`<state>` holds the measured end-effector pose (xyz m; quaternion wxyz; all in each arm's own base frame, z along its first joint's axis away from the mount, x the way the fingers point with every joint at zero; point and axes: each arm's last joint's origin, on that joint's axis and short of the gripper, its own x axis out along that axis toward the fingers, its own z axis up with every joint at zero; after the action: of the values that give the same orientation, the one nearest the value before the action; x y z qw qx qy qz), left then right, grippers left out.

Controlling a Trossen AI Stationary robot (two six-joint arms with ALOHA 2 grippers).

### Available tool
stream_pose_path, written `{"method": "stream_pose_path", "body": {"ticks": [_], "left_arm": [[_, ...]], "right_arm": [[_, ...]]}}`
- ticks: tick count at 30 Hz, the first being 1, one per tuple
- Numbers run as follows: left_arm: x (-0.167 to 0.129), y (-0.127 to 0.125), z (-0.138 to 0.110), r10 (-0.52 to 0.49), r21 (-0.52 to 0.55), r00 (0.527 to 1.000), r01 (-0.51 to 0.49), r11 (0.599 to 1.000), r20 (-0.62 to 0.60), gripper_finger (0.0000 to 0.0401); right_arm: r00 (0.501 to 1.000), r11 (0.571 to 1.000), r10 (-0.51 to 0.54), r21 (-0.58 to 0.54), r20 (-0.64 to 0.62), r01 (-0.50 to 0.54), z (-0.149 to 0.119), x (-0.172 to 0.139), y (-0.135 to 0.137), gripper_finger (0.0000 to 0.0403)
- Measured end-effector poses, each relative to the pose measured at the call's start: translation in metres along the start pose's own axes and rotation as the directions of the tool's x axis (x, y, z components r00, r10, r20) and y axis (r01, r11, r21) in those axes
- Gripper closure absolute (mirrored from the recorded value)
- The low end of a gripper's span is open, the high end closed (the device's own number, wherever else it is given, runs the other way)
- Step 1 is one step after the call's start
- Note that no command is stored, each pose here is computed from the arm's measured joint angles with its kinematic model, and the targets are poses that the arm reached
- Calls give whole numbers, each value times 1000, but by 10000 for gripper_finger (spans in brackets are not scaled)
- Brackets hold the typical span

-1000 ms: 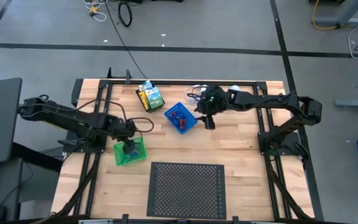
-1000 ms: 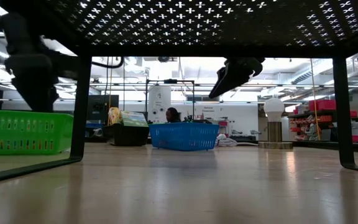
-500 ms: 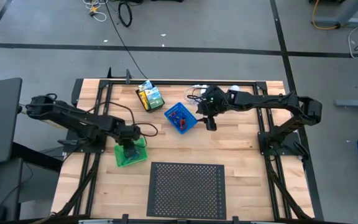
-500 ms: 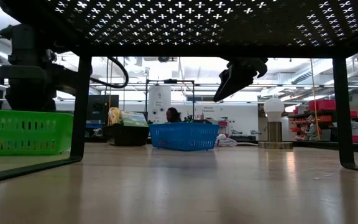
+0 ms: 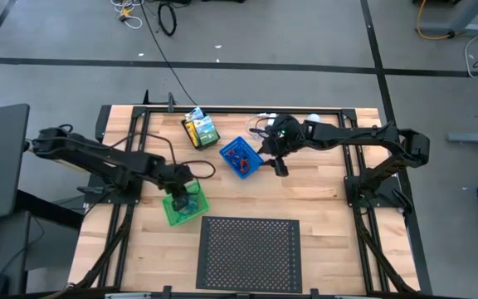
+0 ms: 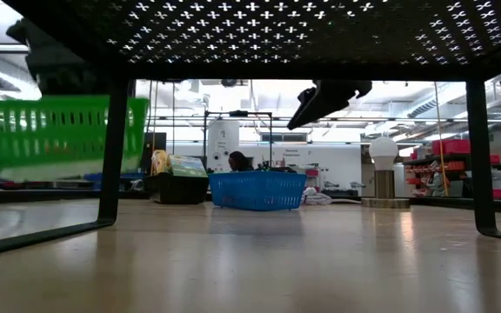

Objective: Pick & Place Office Desk Supplies
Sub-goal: Put the green bin on the shelf

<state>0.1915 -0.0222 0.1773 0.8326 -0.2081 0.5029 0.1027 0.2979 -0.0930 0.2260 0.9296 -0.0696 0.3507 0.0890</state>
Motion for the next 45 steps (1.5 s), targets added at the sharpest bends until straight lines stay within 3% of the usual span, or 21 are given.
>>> {"method": "stream_pose_path", "body": {"ticks": [3,9,21,25,34,45], "left_arm": [[-11,-2,2,-13,-17,1000,13,1000,-14,397],[-39,-6,11,60,-29,994,-63,998,-94,399],[-102,-28,52,38,-53,999,-40,998,-36,399],[-101,-43,67,21,-30,999,-22,999,-43,399],[-91,-97,101,-17,139,998,24,990,-54,399],[-58,-147,115,-57,279,990,91,956,-127,399]], "right_arm": [[1000,1000,-6,-12,23,6,2,0,-1,197],[1000,1000,-5,-12,30,6,3,0,-1,197],[998,1000,-6,-28,62,8,6,0,-1,197],[998,1000,-6,-28,62,8,6,0,-1,197],[998,1000,0,-25,56,1,5,0,-1,197],[999,999,-37,-34,38,39,4,0,-3,197]]}}
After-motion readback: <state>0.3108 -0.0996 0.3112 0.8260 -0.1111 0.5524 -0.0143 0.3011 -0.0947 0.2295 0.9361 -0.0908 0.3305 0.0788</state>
